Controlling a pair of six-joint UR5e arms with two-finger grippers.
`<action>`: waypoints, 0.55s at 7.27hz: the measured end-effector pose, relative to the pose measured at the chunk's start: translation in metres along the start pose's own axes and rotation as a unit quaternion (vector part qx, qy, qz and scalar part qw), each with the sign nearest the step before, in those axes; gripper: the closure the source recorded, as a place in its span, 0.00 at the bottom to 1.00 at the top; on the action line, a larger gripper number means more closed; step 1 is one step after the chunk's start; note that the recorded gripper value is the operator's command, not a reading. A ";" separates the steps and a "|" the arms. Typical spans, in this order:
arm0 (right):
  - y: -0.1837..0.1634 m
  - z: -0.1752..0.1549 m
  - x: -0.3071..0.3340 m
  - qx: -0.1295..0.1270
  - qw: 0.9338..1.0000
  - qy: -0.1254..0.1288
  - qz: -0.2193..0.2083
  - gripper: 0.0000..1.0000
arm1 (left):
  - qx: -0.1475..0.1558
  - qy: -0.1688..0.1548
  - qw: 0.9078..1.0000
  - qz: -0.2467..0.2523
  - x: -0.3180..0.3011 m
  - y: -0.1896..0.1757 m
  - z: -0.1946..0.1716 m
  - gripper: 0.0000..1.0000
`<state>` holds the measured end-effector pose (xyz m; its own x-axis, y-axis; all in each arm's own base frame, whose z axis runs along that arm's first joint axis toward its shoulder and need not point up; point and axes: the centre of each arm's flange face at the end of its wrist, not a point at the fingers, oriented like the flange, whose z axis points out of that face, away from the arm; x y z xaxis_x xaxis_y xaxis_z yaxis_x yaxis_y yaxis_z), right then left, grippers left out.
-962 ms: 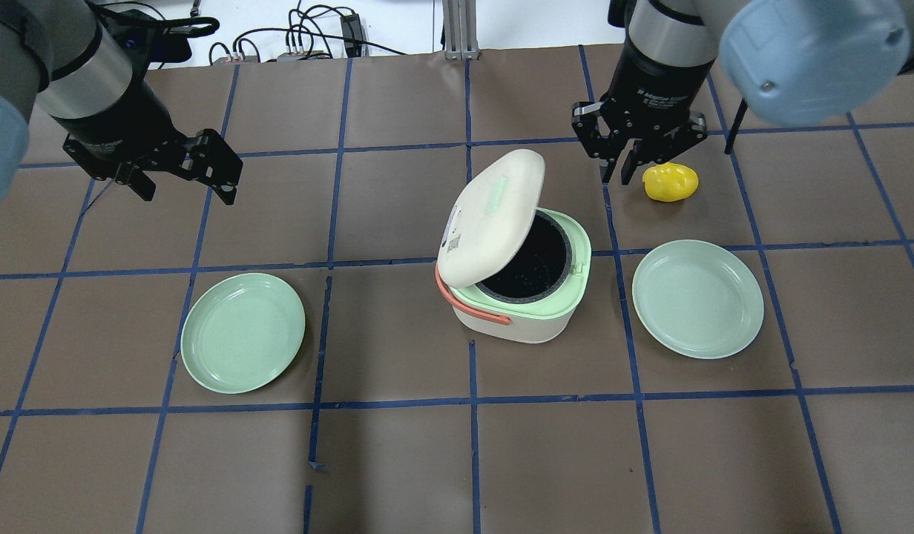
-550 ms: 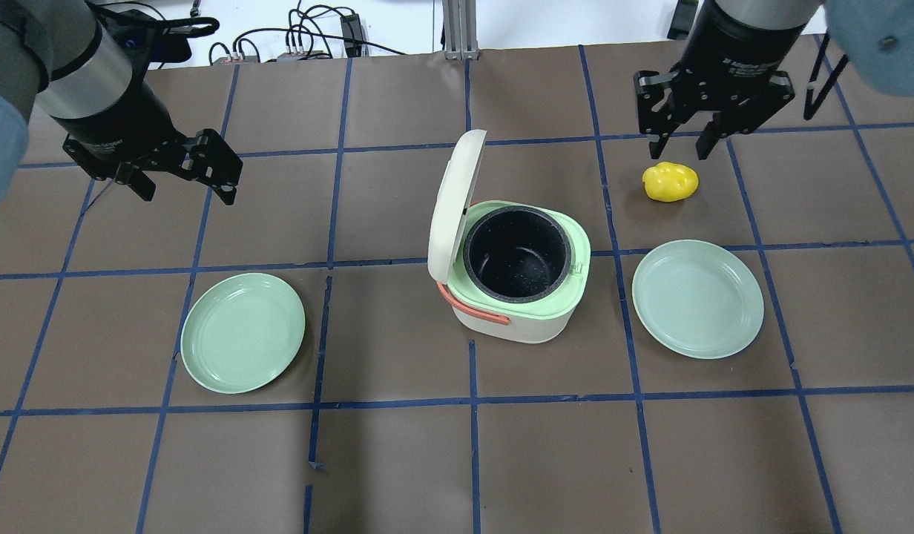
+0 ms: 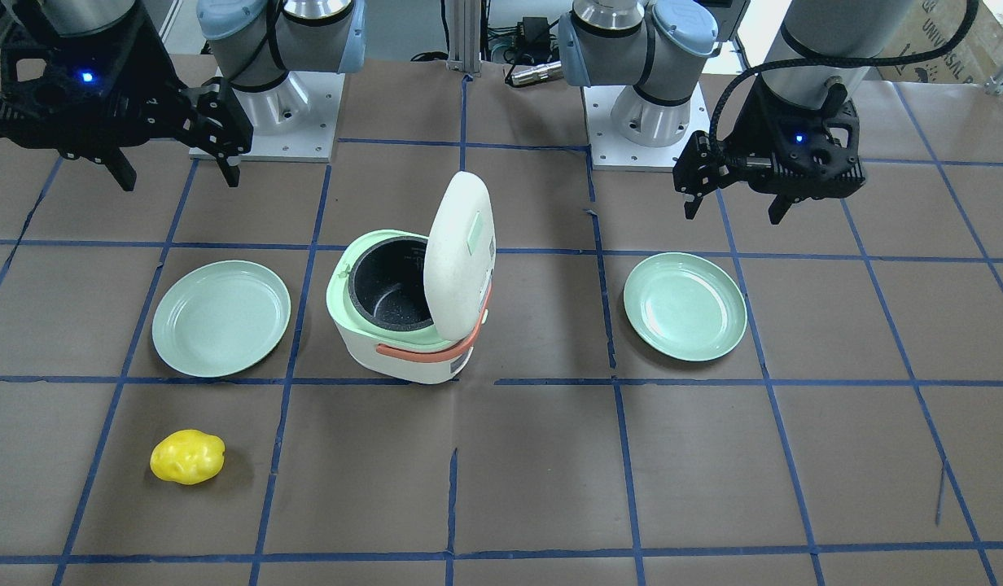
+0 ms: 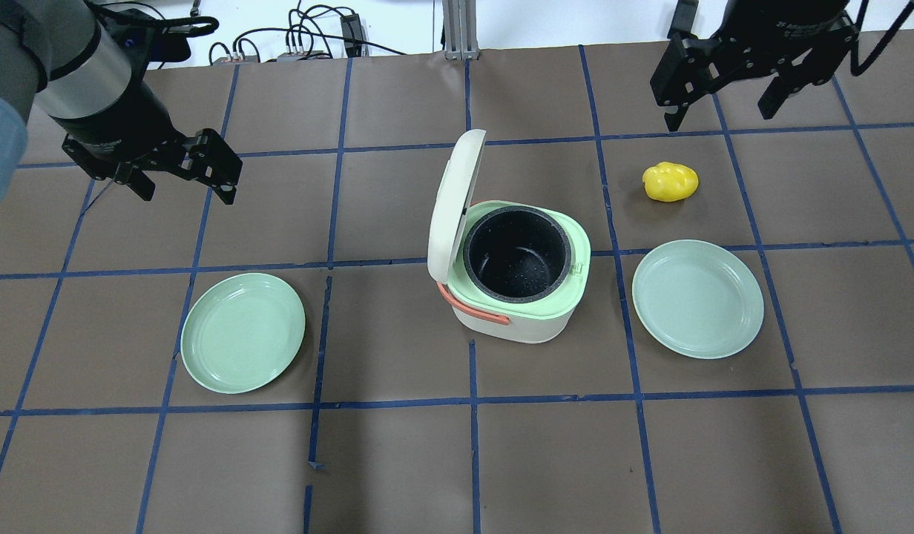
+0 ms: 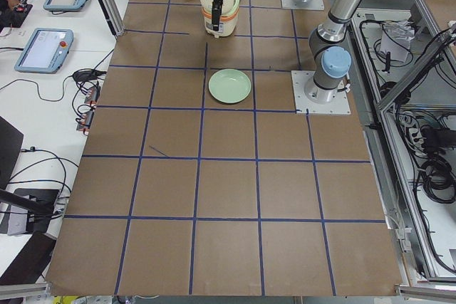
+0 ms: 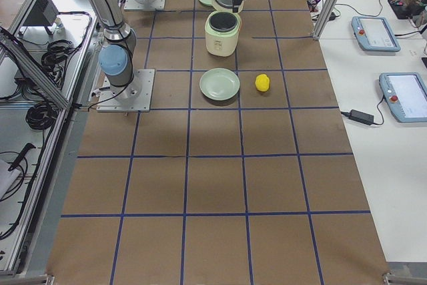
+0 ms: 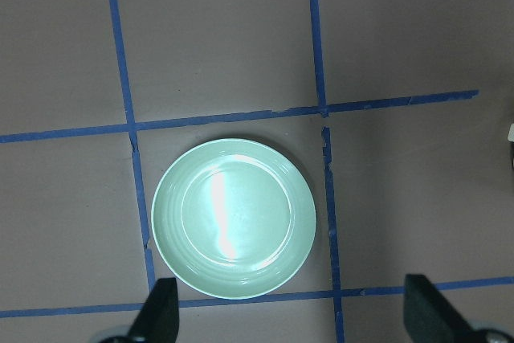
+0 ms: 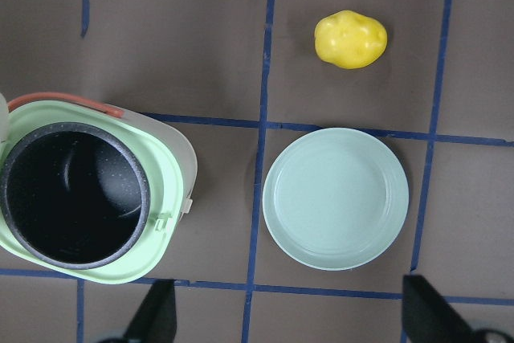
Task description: Press rice cooker button
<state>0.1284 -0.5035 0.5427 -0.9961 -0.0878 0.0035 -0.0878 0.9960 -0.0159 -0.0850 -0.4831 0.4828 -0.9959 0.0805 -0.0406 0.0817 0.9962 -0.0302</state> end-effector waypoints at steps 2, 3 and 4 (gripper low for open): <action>-0.001 0.010 -0.003 -0.019 1.000 -0.012 0.003 0.00 | 0.000 0.000 1.000 0.000 0.000 0.000 0.000 0.00; 0.000 0.012 -0.004 -0.022 1.000 -0.013 0.005 0.00 | 0.000 0.000 1.000 0.000 0.000 0.000 0.000 0.00; 0.000 0.014 -0.005 -0.025 1.000 -0.016 0.006 0.00 | 0.000 0.000 1.000 0.000 0.000 0.000 0.000 0.00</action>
<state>0.1330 -0.5033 0.5282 -0.9968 -0.0747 -0.0289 -0.0756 0.9965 0.0349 -0.0851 -0.4829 0.4831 -0.9959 0.0805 -0.0402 0.0817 0.9962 -0.0309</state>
